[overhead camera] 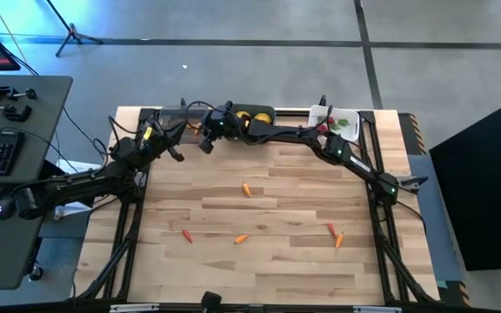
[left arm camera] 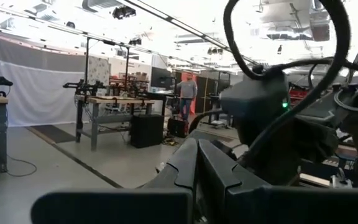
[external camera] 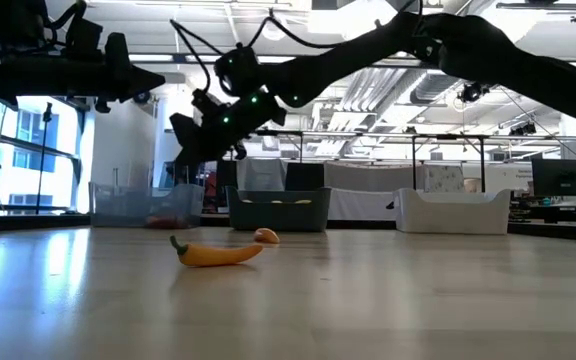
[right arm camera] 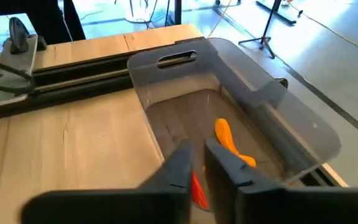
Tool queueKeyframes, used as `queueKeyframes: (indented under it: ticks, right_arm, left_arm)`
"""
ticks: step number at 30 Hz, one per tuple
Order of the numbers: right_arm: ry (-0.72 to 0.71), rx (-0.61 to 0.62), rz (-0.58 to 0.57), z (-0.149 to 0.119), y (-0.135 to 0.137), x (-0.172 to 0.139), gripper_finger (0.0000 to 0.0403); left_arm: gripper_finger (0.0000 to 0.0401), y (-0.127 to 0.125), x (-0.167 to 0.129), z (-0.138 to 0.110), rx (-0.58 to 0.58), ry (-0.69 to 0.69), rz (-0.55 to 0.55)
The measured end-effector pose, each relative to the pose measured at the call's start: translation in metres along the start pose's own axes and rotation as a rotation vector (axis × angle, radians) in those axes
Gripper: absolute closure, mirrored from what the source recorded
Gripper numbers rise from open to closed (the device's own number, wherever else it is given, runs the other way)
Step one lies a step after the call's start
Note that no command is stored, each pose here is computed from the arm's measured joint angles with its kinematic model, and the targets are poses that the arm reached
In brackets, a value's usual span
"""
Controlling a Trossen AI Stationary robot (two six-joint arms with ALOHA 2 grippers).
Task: Sort produce into baskets
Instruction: Put the yellow chili pepper into the transparent black bin
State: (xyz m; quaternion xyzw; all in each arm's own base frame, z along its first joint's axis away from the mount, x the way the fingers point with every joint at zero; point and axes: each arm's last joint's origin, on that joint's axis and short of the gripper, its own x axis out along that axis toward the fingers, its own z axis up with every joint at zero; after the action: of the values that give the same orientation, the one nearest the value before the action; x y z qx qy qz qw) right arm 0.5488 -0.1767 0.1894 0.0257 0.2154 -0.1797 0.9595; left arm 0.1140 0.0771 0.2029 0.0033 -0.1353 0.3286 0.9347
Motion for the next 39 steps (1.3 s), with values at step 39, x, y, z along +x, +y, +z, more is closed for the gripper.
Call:
queueKeyframes:
  ticks: [39]
  right_arm:
    - [0.393, 0.537, -0.303, -0.115, 0.094, -0.269, 0.0403]
  left_arm:
    - [0.0401, -0.001, 0.0, -0.004, 0.063, 0.039, -0.032]
